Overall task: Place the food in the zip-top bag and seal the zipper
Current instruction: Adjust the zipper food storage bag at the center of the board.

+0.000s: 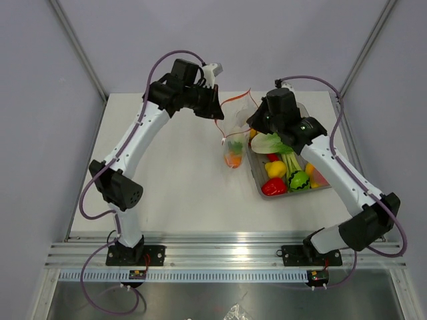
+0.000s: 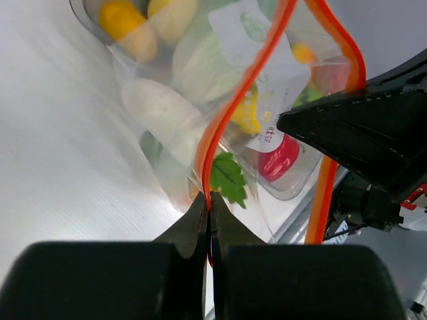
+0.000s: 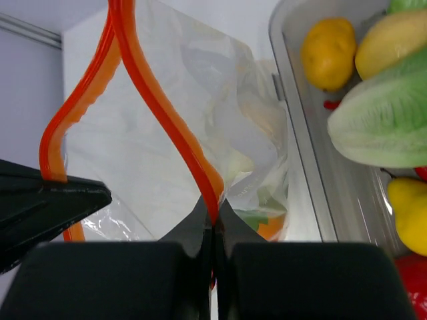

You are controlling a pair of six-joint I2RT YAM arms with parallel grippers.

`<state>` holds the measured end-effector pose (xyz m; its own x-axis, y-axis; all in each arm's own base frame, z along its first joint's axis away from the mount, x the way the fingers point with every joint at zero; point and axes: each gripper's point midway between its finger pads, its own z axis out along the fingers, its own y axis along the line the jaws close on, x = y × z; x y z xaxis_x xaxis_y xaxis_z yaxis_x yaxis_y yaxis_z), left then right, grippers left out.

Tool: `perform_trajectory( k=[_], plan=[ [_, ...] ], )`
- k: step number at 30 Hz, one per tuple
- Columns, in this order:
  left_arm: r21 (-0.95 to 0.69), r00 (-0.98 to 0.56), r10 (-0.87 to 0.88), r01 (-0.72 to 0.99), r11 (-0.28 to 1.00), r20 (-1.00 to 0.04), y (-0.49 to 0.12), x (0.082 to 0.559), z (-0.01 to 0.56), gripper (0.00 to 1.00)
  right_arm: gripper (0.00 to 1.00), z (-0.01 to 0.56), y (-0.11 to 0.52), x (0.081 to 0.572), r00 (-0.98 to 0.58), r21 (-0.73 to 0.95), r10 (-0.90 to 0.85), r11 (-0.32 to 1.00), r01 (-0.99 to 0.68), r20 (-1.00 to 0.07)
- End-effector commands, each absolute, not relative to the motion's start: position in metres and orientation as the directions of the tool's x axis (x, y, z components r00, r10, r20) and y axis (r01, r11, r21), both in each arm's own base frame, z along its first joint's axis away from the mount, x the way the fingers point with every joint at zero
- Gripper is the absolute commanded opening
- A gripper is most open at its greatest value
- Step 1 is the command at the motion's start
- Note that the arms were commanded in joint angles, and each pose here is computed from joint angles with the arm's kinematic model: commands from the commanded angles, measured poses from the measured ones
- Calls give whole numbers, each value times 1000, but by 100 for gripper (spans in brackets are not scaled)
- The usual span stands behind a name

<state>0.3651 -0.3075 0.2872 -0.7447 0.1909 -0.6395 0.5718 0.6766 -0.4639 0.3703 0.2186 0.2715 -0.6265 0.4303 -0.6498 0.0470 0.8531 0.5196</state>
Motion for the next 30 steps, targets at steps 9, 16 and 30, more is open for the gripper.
perform_trajectory(
  k=[9,16,30],
  plan=[
    [-425,-774,199,520,741,-601,-282,361,247,0,0,181,218,364,-735,418,353,902,105,-578],
    [-395,-719,156,535,747,-678,-266,362,292,0,0,239,222,366,-652,506,395,862,20,-647],
    [-374,-666,121,549,748,-736,-254,350,330,0,0,222,262,379,-729,575,364,817,-49,-579]
  ],
)
